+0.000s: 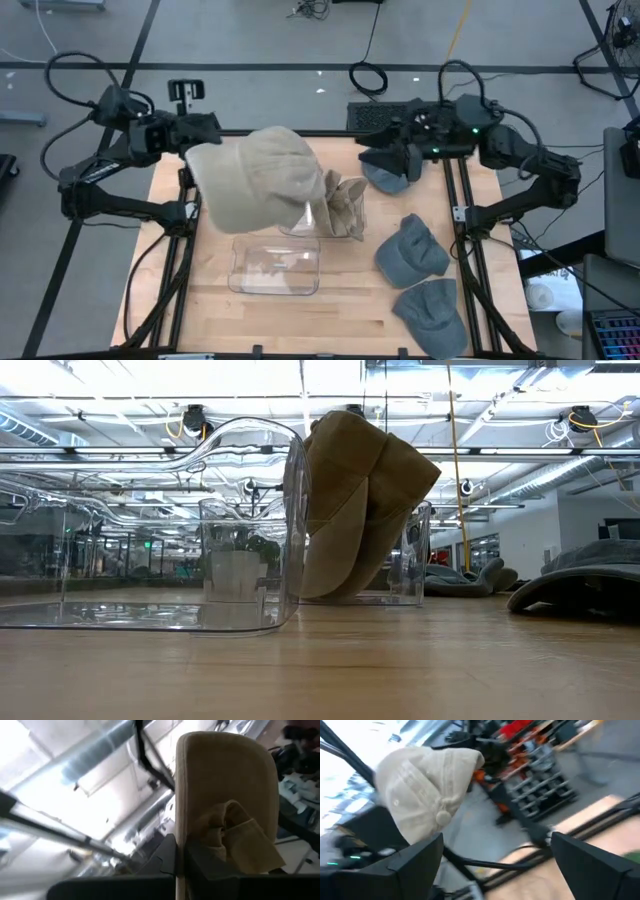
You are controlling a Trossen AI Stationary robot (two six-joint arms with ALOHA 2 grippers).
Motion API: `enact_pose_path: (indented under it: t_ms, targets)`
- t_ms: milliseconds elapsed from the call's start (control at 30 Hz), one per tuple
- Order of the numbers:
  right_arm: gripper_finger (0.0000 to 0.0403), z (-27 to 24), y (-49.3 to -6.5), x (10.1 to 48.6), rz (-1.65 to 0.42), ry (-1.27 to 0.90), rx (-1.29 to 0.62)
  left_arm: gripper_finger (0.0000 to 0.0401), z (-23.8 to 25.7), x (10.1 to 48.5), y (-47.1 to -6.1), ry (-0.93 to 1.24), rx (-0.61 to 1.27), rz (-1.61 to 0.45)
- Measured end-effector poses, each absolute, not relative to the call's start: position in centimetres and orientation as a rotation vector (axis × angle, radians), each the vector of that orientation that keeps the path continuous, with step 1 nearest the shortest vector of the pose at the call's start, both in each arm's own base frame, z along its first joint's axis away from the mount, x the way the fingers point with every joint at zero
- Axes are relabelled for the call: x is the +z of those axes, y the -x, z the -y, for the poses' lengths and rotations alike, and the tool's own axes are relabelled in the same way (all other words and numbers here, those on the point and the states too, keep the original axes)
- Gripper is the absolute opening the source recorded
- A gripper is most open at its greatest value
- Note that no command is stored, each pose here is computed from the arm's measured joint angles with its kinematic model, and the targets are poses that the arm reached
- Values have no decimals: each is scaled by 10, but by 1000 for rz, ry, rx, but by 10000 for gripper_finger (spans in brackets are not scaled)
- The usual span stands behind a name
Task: Pick & Place hat
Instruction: Put the brown cap into the top transparent bin
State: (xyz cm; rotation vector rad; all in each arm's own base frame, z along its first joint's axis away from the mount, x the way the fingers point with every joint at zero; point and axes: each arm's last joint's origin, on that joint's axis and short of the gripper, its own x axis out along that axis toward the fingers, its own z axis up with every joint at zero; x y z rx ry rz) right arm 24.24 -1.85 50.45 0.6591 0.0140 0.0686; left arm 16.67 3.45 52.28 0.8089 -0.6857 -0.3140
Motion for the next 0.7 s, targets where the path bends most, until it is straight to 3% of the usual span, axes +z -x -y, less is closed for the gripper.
enact_pose_path:
  t_ms: [300, 700]
  targets:
    - [359, 31, -278, 499, -35, -925, 300, 10, -31, 534, -163, -947, -391, 764]
    - [359, 33, -310, 500, 23, -1104, 533, 10, -43, 538, -201, -1011, -411, 695]
